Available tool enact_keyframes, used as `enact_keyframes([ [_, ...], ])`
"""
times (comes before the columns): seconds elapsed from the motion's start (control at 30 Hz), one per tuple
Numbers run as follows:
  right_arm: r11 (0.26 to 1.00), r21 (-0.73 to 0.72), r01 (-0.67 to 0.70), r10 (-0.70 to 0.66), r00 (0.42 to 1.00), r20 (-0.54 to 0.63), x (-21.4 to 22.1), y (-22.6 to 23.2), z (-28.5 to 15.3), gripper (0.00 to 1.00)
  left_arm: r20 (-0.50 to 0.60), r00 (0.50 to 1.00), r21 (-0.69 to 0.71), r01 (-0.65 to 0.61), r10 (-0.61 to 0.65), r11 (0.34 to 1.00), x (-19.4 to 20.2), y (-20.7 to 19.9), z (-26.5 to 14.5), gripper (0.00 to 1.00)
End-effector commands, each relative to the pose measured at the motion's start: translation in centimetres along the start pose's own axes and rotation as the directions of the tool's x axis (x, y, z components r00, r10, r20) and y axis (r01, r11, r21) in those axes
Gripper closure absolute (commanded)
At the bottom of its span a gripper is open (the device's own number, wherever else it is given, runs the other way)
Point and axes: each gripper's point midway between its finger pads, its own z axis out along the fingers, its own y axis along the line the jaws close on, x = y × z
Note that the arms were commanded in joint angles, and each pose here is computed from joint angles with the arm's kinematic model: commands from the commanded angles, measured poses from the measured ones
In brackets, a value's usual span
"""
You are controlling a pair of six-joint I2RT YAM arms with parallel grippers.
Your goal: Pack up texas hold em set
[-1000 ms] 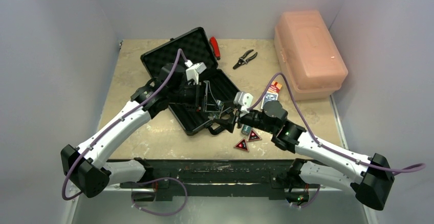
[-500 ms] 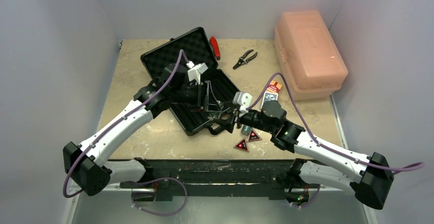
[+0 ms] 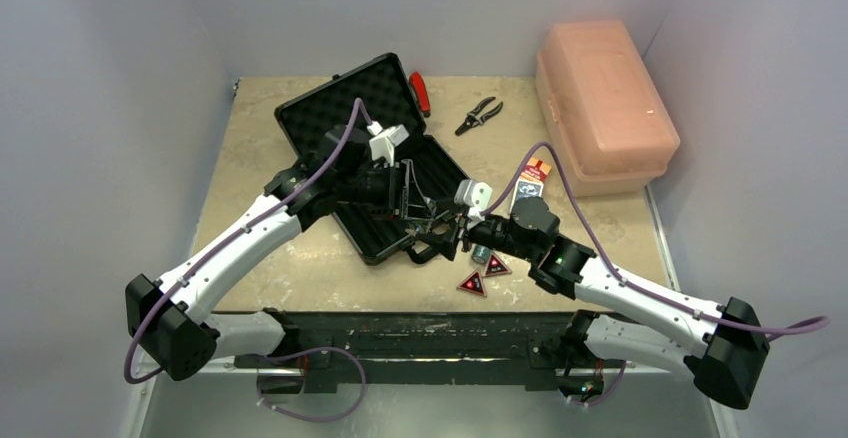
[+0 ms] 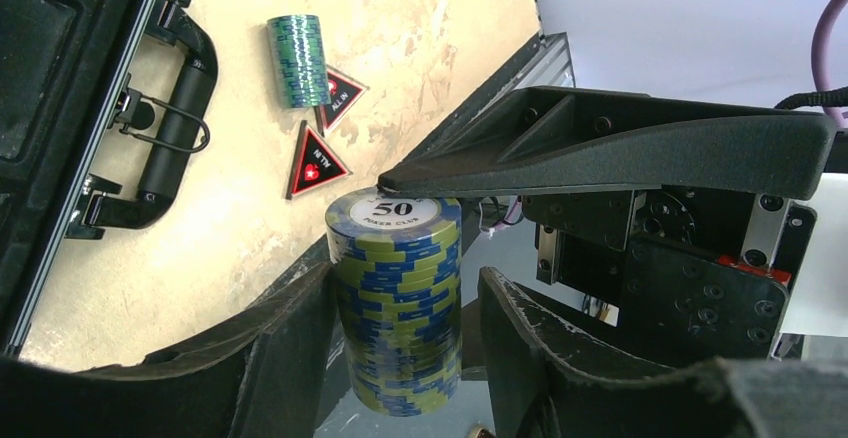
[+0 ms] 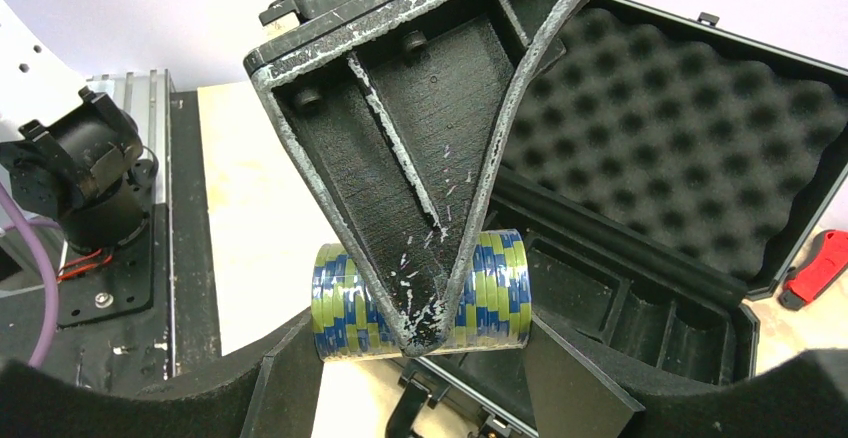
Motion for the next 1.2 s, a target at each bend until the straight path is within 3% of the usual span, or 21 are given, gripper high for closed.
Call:
enact_keyframes([
  [0.0,0.998,0.041,0.038,-0.044,0.987,0.157,-4.9,-0.8,-0.1,1.00,0.002,1.000,0.024,0.008,-0.008,1.000,0.0,-0.5,0.2,0.48],
  [0.1,0.998,0.054,0.036,-0.044,0.987,0.155,-4.8,-1.1,-0.1,1.00,-0.003,1.000,0.023,0.014,-0.014,1.000,0.0,-0.4,0.4,0.53],
  [0.17,0.998,0.056,0.036,-0.044,0.987,0.155,-4.8,-1.1,-0.1,1.00,-0.009,1.000,0.028,0.015,-0.015,0.999,0.1,-0.5,0.5,0.64],
  [0.3,0.998,0.058,0.034,-0.043,0.987,0.155,-4.8,-1.1,-0.1,1.00,-0.012,1.000,0.034,0.016,-0.016,0.999,0.1,-0.7,0.6,0.99],
  [0.37,0.998,0.064,0.026,-0.036,0.989,0.146,-4.7,-1.2,0.0,0.97,-0.008,1.000,0.033,0.018,-0.018,0.999,0.0,-0.7,0.5,1.00],
  [0.5,0.998,0.069,-0.002,-0.006,0.993,0.120,-4.4,-1.4,0.3,0.55,-0.002,1.000,0.028,0.020,-0.020,0.999,-0.1,-0.7,0.5,1.00],
  [0.57,0.997,0.077,-0.015,0.007,0.994,0.106,-4.3,-1.6,0.5,0.09,0.002,1.000,0.025,0.020,-0.020,0.999,-0.2,-0.7,0.5,1.00],
  [0.6,0.997,0.079,-0.021,0.013,0.995,0.101,-4.3,-1.6,0.5,0.02,0.002,1.000,0.023,0.020,-0.020,1.000,-0.2,-0.7,0.5,1.00],
  [0.9,0.982,0.157,-0.108,0.112,0.994,-0.016,-2.8,-2.9,1.0,0.01,0.031,0.999,-0.041,0.009,-0.008,0.999,-1.0,-0.4,-0.2,1.00],
  [1.17,0.966,0.196,-0.166,0.165,0.986,0.024,-4.1,-3.3,0.2,0.01,0.140,0.990,-0.318,0.029,0.017,0.948,-3.0,3.3,-2.6,1.00],
])
